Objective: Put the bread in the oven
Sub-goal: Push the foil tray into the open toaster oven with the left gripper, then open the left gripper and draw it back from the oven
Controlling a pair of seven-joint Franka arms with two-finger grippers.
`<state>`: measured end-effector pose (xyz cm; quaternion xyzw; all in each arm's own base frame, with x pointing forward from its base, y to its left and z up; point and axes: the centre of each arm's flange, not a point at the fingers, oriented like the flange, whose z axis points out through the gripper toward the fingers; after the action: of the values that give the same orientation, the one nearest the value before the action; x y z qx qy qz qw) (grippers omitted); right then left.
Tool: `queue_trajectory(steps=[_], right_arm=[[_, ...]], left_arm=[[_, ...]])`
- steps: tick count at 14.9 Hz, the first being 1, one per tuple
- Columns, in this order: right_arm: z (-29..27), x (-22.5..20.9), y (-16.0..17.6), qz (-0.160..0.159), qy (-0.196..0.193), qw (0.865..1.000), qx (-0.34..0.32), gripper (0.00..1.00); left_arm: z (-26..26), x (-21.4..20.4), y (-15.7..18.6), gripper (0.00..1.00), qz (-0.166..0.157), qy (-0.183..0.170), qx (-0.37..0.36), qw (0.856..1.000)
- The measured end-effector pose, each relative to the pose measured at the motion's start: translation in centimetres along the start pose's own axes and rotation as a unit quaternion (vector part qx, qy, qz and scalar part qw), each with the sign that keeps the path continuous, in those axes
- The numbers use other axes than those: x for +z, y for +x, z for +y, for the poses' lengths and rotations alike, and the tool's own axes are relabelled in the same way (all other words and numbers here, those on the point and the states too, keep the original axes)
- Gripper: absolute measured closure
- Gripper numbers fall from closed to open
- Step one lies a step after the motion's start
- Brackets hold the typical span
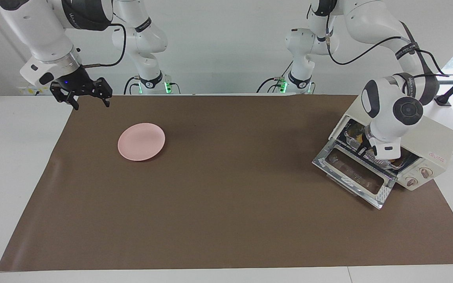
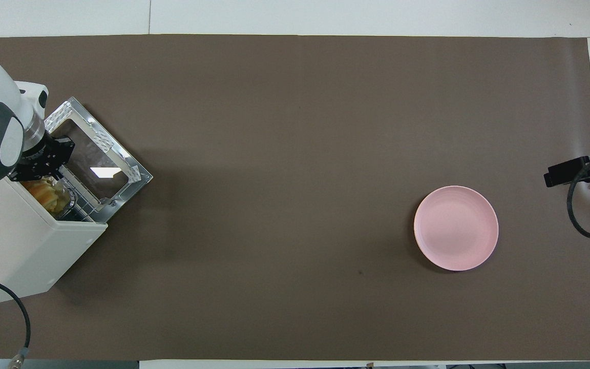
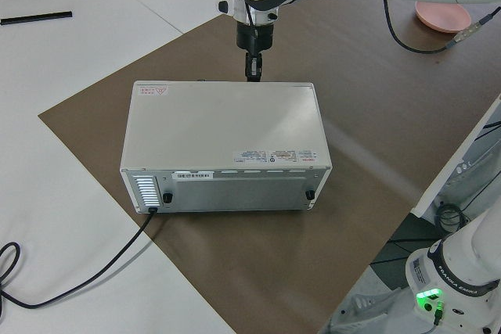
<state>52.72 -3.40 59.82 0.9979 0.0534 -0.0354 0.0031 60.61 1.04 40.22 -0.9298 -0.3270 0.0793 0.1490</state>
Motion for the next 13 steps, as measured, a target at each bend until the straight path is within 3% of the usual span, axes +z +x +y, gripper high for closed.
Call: queue_trajectory(steps=[1,3,7,10,11,13], right_arm=[[0.0,0.0,0.0,0.000,0.000,1.000,0.000,0.00],[0.0,0.0,0.0,0.000,0.000,1.000,0.000,0.00],[0.0,0.0,0.0,0.000,0.000,1.000,0.000,0.00],[0.0,0.0,0.0,0.000,0.000,1.000,0.000,0.00],[0.0,0.0,0.0,0.000,0.000,1.000,0.000,0.00],[0.0,0.0,0.0,0.000,0.000,1.000,0.000,0.00]], left_arm=[[-0.1,-0.1,0.2,0.98,0.003,-0.003,-0.001,1.000],[0.0,-0.1,0.3,0.83,0.007,-0.007,-0.001,1.000],[0.9,-1.1,0.6,0.39,0.040,-0.031,0.058,0.997],[2.2,-2.2,0.3,0.07,0.073,-0.046,0.143,0.986],[2.4,-2.9,0.3,0.00,0.084,-0.049,0.176,0.980],[2.2,-6.0,0.5,0.00,0.111,-0.057,0.232,0.965]])
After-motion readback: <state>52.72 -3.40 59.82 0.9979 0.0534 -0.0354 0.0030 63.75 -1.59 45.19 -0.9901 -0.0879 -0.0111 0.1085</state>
